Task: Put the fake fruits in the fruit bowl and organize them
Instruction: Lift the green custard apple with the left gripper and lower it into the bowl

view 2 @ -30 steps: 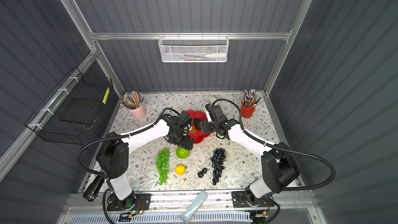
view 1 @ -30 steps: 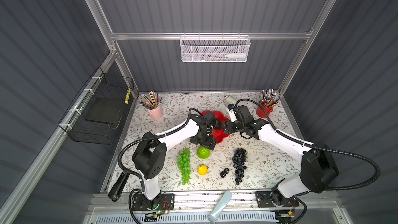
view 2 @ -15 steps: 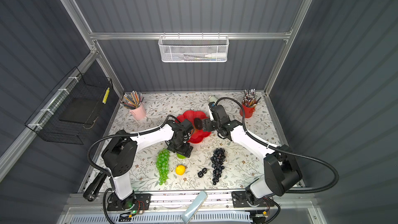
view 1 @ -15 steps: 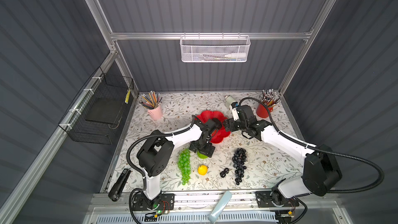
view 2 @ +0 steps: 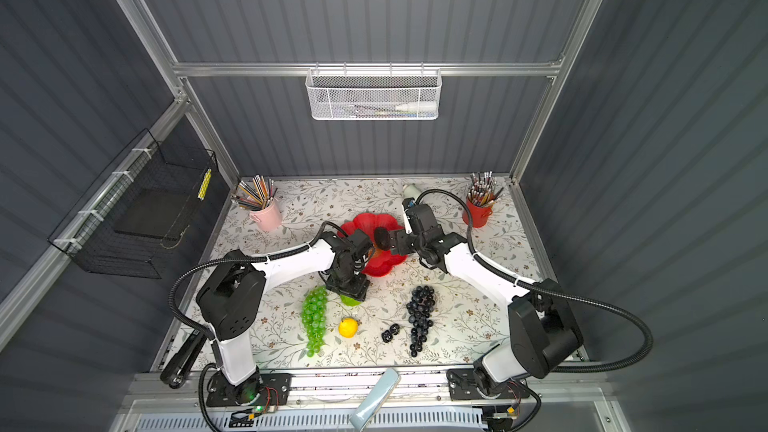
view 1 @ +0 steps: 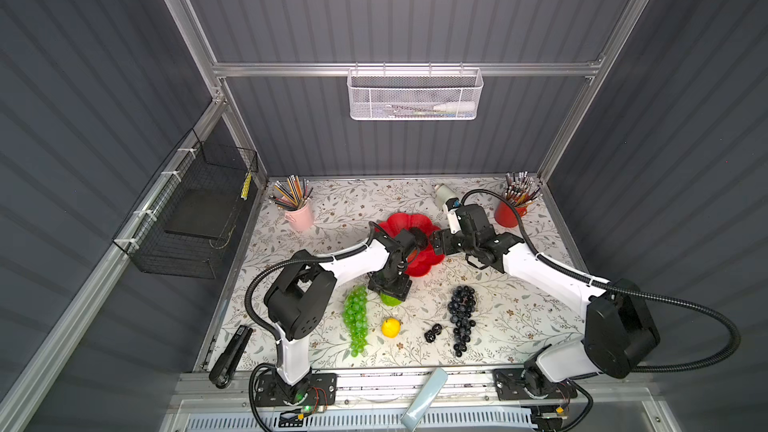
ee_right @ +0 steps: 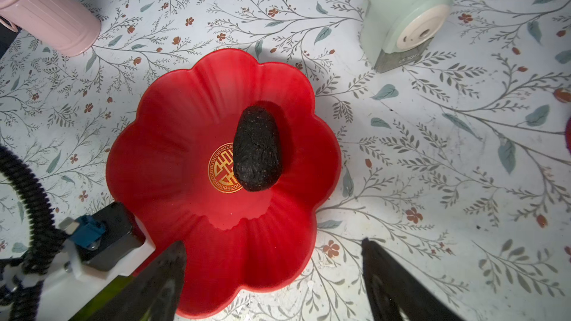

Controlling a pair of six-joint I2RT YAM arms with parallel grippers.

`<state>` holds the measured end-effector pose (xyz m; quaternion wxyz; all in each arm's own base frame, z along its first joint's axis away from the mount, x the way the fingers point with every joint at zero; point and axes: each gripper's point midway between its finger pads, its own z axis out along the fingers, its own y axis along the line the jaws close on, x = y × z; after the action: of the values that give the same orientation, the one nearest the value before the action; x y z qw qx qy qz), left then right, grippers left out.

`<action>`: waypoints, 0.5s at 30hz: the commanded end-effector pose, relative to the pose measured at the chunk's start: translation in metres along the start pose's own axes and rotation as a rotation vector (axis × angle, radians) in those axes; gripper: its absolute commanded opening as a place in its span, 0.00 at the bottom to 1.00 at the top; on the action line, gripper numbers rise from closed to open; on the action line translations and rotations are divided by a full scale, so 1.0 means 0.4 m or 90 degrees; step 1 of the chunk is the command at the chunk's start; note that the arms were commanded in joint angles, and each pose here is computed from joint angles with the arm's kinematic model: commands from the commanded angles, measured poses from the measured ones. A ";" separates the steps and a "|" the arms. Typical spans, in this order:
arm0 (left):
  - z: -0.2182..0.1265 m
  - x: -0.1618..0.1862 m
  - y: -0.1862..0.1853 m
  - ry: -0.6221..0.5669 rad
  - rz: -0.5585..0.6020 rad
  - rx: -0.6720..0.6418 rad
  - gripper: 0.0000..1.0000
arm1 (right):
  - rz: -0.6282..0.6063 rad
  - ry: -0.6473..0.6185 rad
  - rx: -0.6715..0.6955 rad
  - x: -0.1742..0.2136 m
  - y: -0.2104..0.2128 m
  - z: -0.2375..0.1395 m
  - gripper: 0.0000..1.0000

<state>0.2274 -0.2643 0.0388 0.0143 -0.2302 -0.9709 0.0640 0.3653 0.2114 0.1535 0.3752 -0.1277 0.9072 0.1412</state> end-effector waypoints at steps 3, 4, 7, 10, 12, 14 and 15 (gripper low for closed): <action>-0.078 0.020 0.021 -0.011 -0.006 -0.029 0.46 | -0.004 0.019 -0.006 0.031 -0.001 -0.014 0.89; -0.102 0.016 0.024 -0.016 -0.009 -0.031 0.46 | -0.005 0.022 -0.005 0.036 -0.004 -0.017 0.89; -0.155 0.019 0.021 -0.015 -0.018 -0.007 0.46 | -0.006 0.027 -0.007 0.051 -0.005 -0.027 0.89; -0.216 -0.028 0.019 -0.057 -0.028 0.020 0.46 | -0.002 0.029 -0.010 0.061 -0.005 -0.031 0.88; -0.244 -0.066 0.032 -0.088 -0.042 0.035 0.46 | 0.002 0.031 -0.013 0.063 -0.003 -0.031 0.87; -0.265 -0.112 0.050 -0.118 -0.055 0.049 0.46 | 0.004 0.032 -0.018 0.063 0.000 -0.032 0.86; -0.275 -0.138 0.061 -0.131 -0.061 0.053 0.46 | 0.004 0.030 -0.020 0.060 0.003 -0.034 0.85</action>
<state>0.2787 -0.2573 0.1349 -0.0669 -0.1823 -0.9747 0.1106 0.3455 0.2049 0.1481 0.3610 -0.1327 0.9111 0.1484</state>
